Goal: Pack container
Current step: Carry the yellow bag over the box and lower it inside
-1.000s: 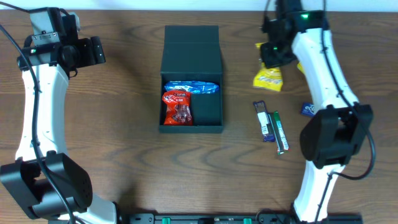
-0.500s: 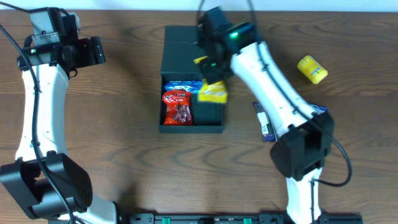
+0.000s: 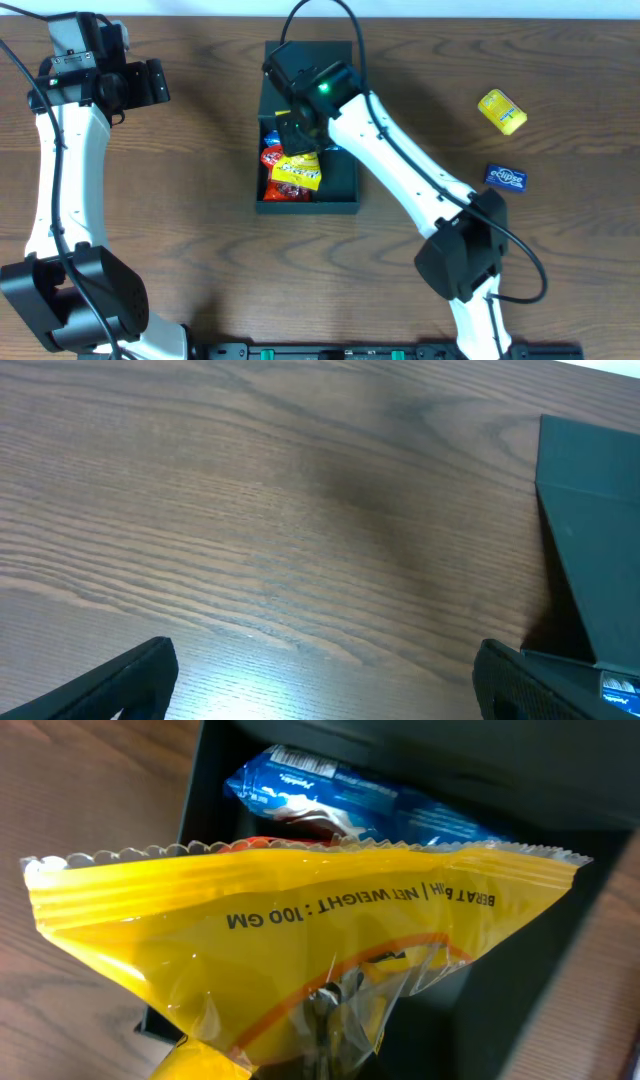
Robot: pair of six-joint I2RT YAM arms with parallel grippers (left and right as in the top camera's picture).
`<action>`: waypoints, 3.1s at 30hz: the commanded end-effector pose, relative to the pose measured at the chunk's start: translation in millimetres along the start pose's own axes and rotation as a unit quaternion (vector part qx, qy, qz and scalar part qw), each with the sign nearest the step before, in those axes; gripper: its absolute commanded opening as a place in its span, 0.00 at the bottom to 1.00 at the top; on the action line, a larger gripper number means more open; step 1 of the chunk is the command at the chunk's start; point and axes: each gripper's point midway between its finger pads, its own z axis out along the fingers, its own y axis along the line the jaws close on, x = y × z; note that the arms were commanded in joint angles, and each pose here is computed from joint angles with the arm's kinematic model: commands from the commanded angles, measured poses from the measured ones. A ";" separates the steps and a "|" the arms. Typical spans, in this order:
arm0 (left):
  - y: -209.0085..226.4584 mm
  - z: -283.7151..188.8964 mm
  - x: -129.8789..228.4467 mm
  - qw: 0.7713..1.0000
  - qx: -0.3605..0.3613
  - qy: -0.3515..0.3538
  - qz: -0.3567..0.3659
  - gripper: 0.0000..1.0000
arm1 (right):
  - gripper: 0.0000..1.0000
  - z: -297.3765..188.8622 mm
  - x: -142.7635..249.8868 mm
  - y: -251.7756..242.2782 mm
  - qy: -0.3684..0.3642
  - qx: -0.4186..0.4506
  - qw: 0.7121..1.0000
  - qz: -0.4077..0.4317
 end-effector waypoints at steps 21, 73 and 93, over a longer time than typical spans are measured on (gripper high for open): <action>3.2 3.3 5.3 1.000 -0.002 0.014 -0.009 0.95 | 0.01 50.3 16.8 43.0 0.031 -0.015 0.998 -0.047; 3.1 3.3 6.1 1.000 -0.002 0.015 -0.009 0.95 | 0.62 75.8 11.5 41.7 0.057 -0.048 0.997 -0.033; 3.1 3.3 5.7 1.000 -0.002 0.014 -0.009 0.95 | 0.01 -21.7 -14.7 23.4 -0.034 -0.067 0.990 -0.120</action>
